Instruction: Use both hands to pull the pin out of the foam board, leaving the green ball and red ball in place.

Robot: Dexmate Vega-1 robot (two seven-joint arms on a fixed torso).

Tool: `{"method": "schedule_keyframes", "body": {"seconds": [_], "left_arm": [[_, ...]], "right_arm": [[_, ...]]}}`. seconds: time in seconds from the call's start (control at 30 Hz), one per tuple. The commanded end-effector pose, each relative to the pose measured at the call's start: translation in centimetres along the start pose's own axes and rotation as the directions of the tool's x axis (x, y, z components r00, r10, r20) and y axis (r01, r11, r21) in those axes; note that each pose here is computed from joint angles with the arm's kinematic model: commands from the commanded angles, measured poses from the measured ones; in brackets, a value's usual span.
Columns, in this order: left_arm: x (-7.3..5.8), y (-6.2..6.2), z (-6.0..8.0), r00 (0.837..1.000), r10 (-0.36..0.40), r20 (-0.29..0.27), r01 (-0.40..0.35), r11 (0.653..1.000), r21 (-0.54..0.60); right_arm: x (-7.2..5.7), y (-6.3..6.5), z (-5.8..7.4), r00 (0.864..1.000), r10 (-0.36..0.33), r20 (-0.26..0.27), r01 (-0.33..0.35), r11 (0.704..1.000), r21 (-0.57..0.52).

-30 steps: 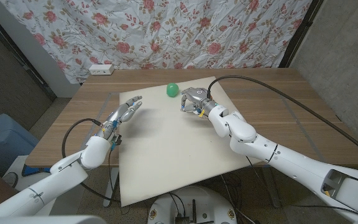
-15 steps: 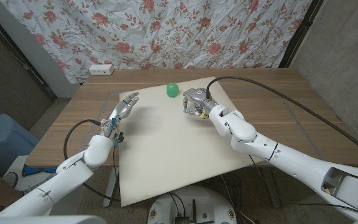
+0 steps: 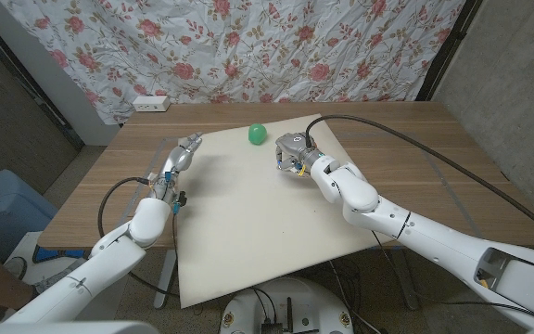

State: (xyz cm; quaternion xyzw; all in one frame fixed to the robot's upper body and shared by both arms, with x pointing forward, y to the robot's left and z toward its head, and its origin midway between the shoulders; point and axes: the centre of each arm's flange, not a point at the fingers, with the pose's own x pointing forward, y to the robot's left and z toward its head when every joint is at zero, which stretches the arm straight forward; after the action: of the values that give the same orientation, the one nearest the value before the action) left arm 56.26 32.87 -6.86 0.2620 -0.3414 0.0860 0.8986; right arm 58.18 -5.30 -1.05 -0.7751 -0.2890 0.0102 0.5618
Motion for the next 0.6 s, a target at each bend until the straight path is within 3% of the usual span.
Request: {"method": "schedule_keyframes", "body": {"seconds": [0.03,0.33,0.6], "left_arm": [[1.0,-0.7,-0.6,0.999,0.033,-0.012,-0.035,0.99,-0.134],[0.9,-0.7,-1.5,0.997,0.049,-0.06,-0.063,0.967,-0.248],[1.2,-1.0,-1.8,0.997,0.044,-0.064,-0.059,0.967,-0.249]], "right_arm": [[0.5,0.5,0.0,0.999,0.029,-0.022,-0.03,0.998,-0.059],[0.8,1.0,0.0,0.998,0.057,-0.037,-0.059,0.995,-0.079],[1.3,1.5,0.1,0.996,0.077,-0.049,-0.081,0.993,-0.089]]}}
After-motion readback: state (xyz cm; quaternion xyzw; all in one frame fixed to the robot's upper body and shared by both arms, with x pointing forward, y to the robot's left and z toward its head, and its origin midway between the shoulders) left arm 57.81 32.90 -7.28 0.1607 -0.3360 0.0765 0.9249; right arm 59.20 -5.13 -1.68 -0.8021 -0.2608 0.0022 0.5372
